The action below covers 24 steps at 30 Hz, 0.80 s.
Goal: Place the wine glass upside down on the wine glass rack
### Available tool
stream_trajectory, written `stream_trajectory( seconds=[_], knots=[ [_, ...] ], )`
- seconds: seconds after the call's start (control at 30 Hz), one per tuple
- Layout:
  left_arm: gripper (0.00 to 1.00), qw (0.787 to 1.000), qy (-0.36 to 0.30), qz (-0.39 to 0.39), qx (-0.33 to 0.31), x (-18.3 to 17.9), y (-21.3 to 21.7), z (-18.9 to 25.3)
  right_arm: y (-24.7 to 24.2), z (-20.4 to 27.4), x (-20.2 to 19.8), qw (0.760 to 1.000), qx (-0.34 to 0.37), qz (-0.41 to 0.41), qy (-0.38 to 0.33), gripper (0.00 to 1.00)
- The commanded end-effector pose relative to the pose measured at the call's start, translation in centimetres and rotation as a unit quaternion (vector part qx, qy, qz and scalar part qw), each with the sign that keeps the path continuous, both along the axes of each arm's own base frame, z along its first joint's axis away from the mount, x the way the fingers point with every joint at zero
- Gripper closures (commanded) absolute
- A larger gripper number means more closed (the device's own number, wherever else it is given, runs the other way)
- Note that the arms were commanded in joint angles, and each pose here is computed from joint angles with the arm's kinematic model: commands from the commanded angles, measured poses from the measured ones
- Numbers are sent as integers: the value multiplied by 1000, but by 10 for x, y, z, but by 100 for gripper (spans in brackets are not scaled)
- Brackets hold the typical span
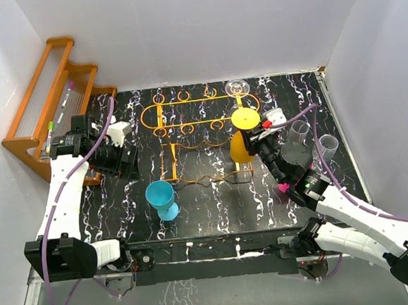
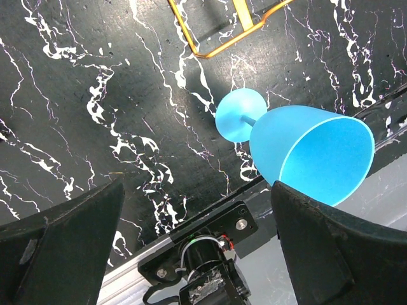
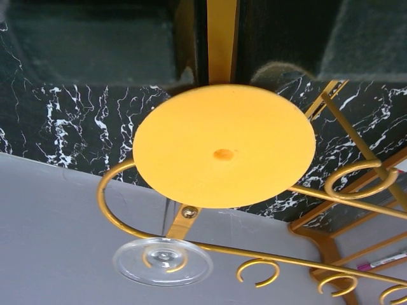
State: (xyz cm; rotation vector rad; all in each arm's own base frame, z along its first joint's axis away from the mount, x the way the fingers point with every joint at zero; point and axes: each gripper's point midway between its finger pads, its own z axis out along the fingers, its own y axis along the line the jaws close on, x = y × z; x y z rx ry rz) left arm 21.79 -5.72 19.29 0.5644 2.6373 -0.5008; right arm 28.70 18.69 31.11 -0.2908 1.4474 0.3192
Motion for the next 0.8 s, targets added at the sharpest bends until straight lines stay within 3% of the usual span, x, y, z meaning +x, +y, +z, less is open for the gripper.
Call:
stream_trajectory(
  seconds=[0.0, 0.1, 0.23, 0.37, 0.47, 0.57, 0.6, 0.63, 0.77],
  knots=[
    [3, 1000, 0, -17, -11, -5, -3, -1, -15, 43, 3, 997, 55, -37, -38, 92],
    [3, 1000, 0, -21, -11, -5, -4, -2, -14, 43, 2, 997, 54, -33, -39, 89],
    [3, 999, 9, -37, -32, -9, -11, -3, -12, 41, 3, 997, 54, -28, -37, 63],
    [10, 996, 15, -61, -55, -14, -20, 0, -10, 42, -1, 998, 56, -17, -38, 52],
    [12, 994, 33, -79, -67, -19, -23, -2, -9, 43, -9, 997, 62, 1, -39, 32],
    [15, 991, 50, -98, -82, -24, -27, -7, -13, 43, -19, 998, 60, 14, -31, 21],
    [17, 989, 54, -104, -87, -26, -29, -8, -15, 44, -23, 998, 61, 16, -29, 7],
    [19, 988, 56, -109, -92, -27, -30, -10, -18, 43, -27, 998, 60, 18, -22, 2],
    [22, 986, 68, -118, -99, -26, -33, -16, -32, 49, -48, 998, 62, 30, -10, 2]
  ],
)
